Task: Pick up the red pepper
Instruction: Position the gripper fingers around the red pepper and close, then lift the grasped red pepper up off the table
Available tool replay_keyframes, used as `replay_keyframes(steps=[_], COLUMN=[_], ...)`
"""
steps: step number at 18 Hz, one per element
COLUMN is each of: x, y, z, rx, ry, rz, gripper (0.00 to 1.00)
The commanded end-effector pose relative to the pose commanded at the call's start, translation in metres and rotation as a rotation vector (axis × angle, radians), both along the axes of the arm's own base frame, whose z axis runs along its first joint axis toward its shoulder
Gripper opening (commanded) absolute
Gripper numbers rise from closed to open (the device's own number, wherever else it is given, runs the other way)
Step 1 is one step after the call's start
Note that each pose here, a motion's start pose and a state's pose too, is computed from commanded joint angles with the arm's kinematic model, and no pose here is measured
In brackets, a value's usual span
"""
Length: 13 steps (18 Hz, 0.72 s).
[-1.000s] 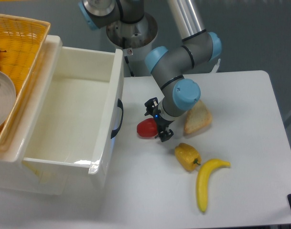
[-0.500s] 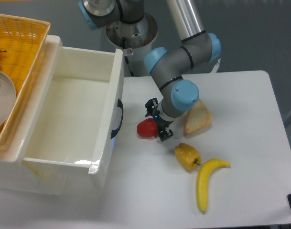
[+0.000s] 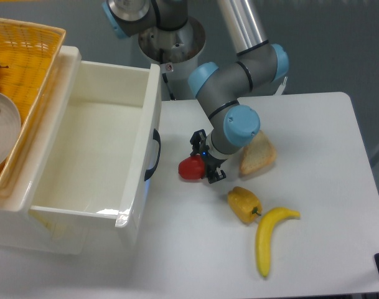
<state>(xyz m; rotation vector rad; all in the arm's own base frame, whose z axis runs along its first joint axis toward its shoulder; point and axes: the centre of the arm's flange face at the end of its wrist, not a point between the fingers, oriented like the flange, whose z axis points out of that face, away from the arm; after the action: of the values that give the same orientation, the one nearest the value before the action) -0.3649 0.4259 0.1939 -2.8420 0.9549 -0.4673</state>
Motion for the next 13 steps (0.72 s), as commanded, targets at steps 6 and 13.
replay_keyframes(steps=[6, 13], x=[-0.001, -0.027], y=[0.001, 0.005], z=[0.002, 0.028], rx=[0.002, 0.032], ry=[0.003, 0.052], rz=[-0.001, 0.001], gripper=[0.45, 0.45])
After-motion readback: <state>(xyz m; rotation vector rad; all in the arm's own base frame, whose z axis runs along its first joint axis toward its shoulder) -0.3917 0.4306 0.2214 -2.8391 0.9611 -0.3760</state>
